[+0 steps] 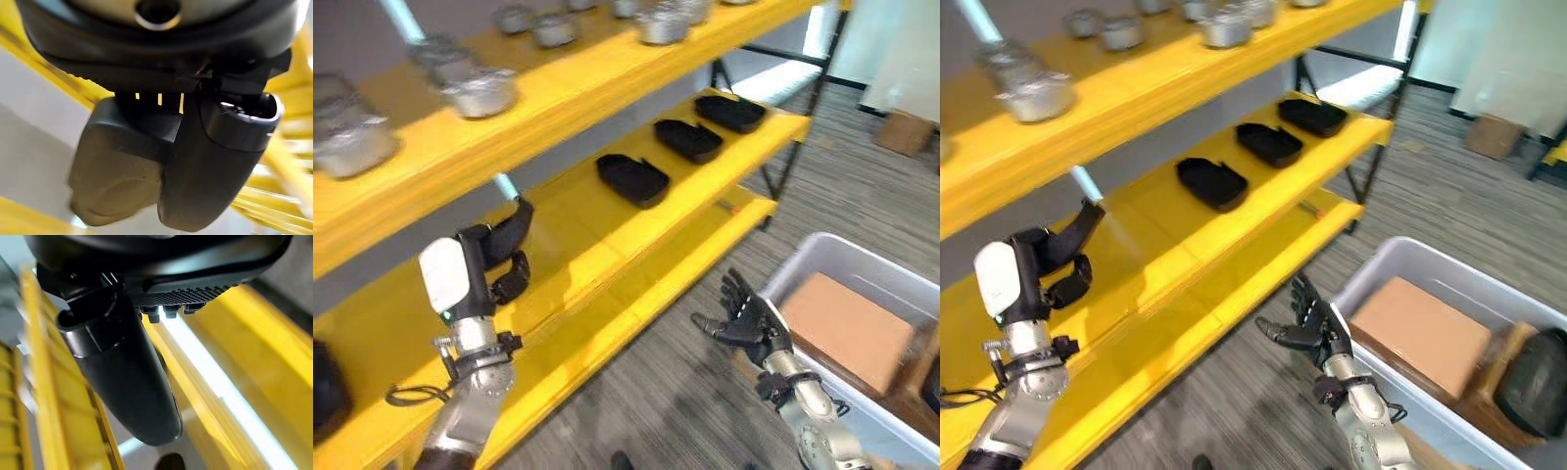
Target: Move parts from the plastic box to the shelf.
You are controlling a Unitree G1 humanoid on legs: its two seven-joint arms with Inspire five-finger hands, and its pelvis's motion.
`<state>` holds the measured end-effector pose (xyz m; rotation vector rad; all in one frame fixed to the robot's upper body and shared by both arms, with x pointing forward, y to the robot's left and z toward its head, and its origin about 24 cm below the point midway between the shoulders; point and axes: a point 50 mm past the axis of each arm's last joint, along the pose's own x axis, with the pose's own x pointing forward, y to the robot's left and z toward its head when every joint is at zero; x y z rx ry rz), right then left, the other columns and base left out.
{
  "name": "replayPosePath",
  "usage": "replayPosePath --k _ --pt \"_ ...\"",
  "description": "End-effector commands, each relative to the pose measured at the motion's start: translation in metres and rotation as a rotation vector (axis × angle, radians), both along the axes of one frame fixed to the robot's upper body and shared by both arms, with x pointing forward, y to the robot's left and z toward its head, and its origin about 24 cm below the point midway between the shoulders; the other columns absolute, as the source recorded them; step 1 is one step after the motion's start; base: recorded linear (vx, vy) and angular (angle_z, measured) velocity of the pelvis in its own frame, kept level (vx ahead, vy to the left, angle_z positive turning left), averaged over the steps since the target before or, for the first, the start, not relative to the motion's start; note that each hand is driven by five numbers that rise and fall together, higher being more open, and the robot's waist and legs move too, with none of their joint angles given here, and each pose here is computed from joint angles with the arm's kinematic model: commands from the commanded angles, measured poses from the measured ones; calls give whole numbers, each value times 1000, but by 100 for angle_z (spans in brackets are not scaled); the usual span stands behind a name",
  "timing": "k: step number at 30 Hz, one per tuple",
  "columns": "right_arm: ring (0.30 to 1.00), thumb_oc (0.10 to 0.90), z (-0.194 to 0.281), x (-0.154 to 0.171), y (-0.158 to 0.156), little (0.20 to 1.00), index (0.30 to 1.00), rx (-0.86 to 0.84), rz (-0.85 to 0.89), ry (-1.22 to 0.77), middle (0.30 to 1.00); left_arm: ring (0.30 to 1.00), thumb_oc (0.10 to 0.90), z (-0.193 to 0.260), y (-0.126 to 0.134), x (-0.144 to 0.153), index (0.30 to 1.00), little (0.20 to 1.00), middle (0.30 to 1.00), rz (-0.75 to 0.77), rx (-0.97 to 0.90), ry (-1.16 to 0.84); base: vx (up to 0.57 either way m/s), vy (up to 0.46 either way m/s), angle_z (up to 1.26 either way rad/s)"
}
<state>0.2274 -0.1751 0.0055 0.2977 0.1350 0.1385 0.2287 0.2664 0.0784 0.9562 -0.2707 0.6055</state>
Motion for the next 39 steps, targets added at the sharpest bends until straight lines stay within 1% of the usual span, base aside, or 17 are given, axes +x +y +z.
replayPosePath --k 1,4,7,10,13,22,31,39 --pt "1000 900 47 20 -5 1000 1000 12 -85 -257 1000 300 400 72 11 9 300 300 300 -27 153 -330 28 141 74" --pt "1000 900 51 16 -10 1000 1000 15 -160 -271 1000 300 400 76 1 18 300 300 300 -89 163 -346 73 157 130" --pt "1000 900 50 13 -14 1000 1000 3 -160 -270 1000 300 400 81 2 22 300 300 300 -84 163 -353 42 107 144" --pt "1000 900 52 15 -14 1000 1000 7 -161 -279 1000 300 400 82 1 19 300 300 300 -96 160 -376 0 6 54" --pt "1000 900 56 18 -14 1000 1000 11 -160 -297 1000 300 400 86 2 12 300 300 300 -109 172 -397 -1 -10 6" --pt "1000 900 55 23 -10 1000 1000 7 -130 -266 1000 300 400 88 -1 8 300 300 300 -141 187 -411 5 -8 0" --pt "1000 900 50 23 -6 1000 1000 9 -114 -246 1000 300 400 91 -5 10 300 300 300 -172 219 -433 0 -5 0" --pt "1000 900 44 21 -3 1000 1000 2 -90 -222 1000 300 400 95 -13 18 300 300 300 -220 275 -427 0 0 0"
